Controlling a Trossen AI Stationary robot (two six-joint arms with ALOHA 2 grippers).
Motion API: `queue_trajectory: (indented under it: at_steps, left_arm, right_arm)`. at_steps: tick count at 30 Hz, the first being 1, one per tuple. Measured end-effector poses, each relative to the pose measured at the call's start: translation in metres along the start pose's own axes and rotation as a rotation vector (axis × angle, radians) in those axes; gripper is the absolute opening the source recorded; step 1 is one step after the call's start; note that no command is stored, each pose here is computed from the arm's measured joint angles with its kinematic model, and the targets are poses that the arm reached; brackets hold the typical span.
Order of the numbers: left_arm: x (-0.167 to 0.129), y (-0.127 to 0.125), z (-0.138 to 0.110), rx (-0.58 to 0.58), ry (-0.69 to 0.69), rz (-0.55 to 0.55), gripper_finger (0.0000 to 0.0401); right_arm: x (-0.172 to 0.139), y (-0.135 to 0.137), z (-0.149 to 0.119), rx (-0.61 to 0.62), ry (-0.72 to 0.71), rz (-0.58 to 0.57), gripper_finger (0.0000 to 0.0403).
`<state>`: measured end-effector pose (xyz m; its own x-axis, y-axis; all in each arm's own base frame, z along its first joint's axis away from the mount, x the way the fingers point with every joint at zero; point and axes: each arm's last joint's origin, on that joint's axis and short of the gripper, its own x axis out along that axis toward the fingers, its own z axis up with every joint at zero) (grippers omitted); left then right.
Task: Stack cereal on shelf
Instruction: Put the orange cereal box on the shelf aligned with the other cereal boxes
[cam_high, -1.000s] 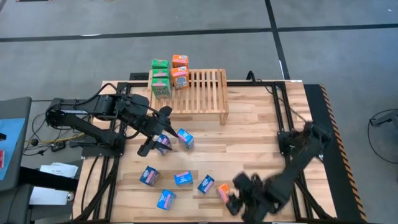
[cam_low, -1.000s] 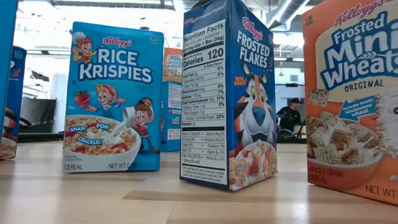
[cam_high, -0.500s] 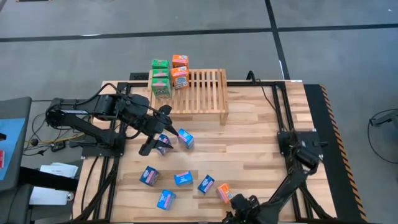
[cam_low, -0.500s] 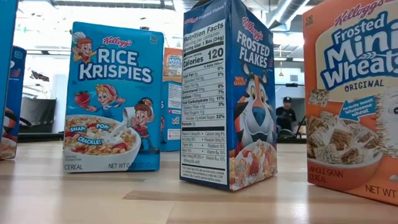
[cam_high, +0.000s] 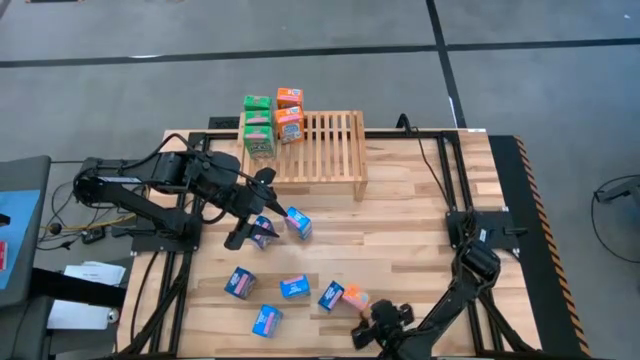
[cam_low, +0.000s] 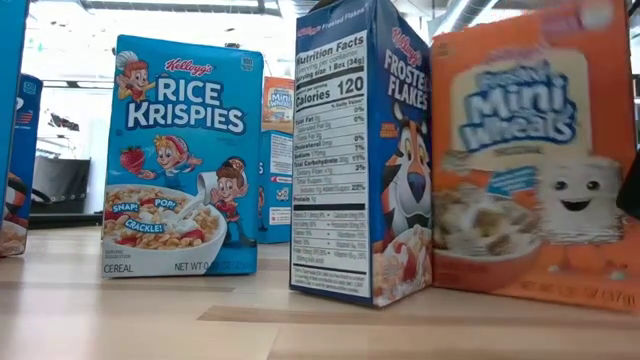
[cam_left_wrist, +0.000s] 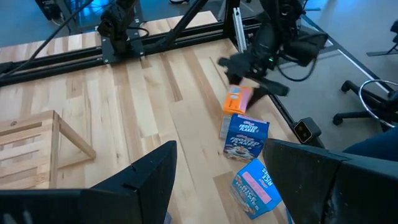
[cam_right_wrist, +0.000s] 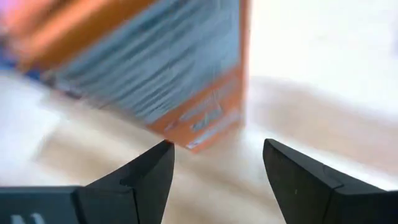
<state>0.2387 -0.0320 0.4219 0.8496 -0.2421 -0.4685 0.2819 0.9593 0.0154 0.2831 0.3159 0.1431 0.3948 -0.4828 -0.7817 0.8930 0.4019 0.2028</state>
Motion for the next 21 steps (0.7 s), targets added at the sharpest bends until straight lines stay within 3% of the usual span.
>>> queue_trajectory:
  at_steps: [3,13,21]
  left_arm:
    - [0.000,0.000,0.000,0.000,0.000,0.000,0.0228]
    - [0.014,0.000,-0.017,-0.010,0.063,-0.006,0.0228]
    - [0.021,0.001,-0.022,-0.040,0.052,-0.007,0.0228]
  right_arm:
    - [0.000,-0.005,0.005,-0.018,-0.044,-0.047,0.0270]
    - [-0.004,-0.005,0.008,-0.086,-0.146,0.023,0.0270]
    - [-0.062,-0.035,0.050,-0.201,-0.180,-0.010,0.0270]
